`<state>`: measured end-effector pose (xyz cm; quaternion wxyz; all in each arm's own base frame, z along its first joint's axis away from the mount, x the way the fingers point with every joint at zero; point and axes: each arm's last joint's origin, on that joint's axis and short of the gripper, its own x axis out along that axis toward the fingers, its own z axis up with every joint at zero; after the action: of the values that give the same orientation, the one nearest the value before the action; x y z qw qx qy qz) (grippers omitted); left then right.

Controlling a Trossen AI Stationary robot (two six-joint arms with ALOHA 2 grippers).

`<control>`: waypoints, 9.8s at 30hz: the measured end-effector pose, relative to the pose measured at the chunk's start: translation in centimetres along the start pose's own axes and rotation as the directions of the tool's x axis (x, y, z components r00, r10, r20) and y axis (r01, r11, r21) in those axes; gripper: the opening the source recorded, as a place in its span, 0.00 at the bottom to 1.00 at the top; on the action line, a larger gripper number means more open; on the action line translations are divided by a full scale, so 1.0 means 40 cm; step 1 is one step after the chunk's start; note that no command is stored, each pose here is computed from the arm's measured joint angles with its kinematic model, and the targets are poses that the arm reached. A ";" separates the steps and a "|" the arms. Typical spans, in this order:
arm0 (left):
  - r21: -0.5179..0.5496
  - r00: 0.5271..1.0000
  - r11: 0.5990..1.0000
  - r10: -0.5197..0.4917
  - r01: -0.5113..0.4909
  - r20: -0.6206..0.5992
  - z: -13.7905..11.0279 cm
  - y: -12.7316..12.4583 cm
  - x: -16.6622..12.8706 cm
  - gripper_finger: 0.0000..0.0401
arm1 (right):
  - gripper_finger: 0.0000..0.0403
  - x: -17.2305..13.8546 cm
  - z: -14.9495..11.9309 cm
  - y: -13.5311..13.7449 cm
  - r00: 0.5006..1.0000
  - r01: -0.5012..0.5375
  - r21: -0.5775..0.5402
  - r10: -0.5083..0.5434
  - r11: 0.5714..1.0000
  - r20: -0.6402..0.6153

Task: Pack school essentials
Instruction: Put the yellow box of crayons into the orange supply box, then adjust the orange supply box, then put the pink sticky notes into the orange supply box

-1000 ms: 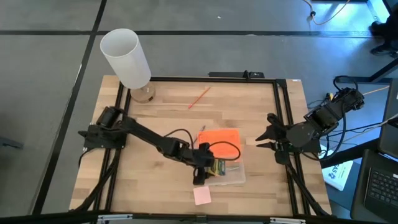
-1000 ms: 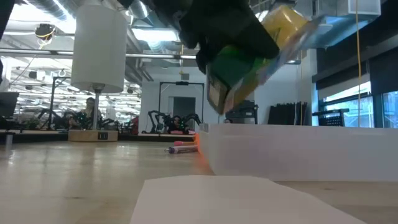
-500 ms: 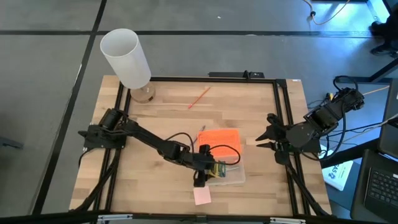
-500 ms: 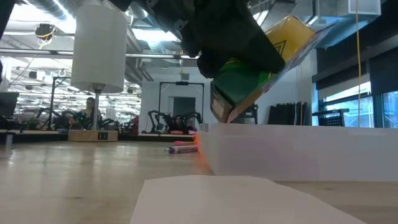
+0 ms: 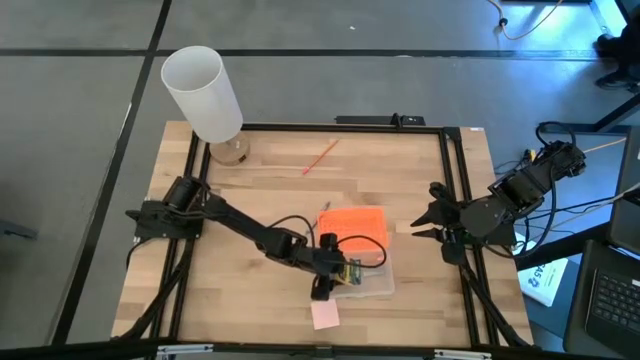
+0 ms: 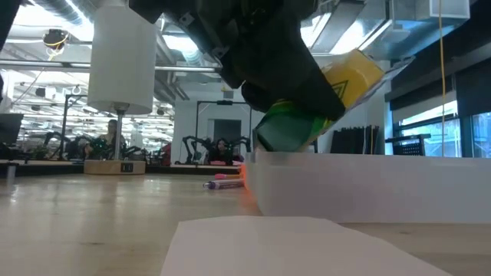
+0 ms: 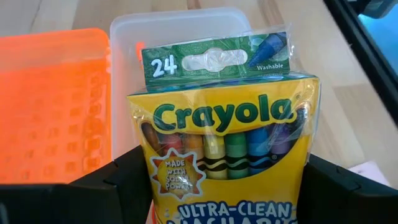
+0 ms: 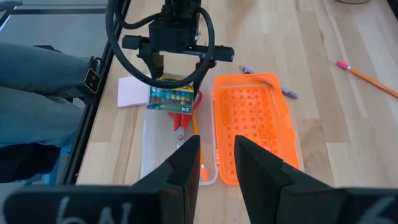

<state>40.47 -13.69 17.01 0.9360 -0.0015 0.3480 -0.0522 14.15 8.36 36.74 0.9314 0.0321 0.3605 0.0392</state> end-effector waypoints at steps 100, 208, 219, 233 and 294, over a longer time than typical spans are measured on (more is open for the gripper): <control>-0.051 0.938 0.999 -0.030 0.014 -0.346 0.002 -0.280 -0.230 0.86 | 0.25 0.383 0.012 0.029 0.908 0.120 -0.139 -0.166 0.983 -0.386; -0.091 0.977 0.981 0.158 -0.172 -0.141 -0.072 -0.353 -0.075 0.85 | 0.25 0.376 0.117 0.114 0.930 -0.353 -0.258 0.306 0.899 -0.204; -0.111 0.977 0.981 0.138 -0.157 -0.164 -0.074 -0.343 -0.060 0.98 | 0.25 0.376 0.117 0.114 0.930 -0.353 -0.258 0.306 0.899 -0.204; -0.094 0.969 0.977 0.174 -0.192 -0.176 -0.108 -0.342 -0.013 1.00 | 0.25 0.376 0.116 0.114 0.930 -0.353 -0.259 0.306 0.899 -0.205; -0.109 0.977 0.971 0.205 -0.210 -0.062 -0.209 -0.330 0.040 0.99 | 0.25 0.377 0.117 0.114 0.930 -0.352 -0.259 0.305 0.899 -0.205</control>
<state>34.95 -26.67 10.16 0.9256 -0.0179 0.3722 0.0660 28.17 14.21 30.50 0.8739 -0.0478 0.4133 0.2513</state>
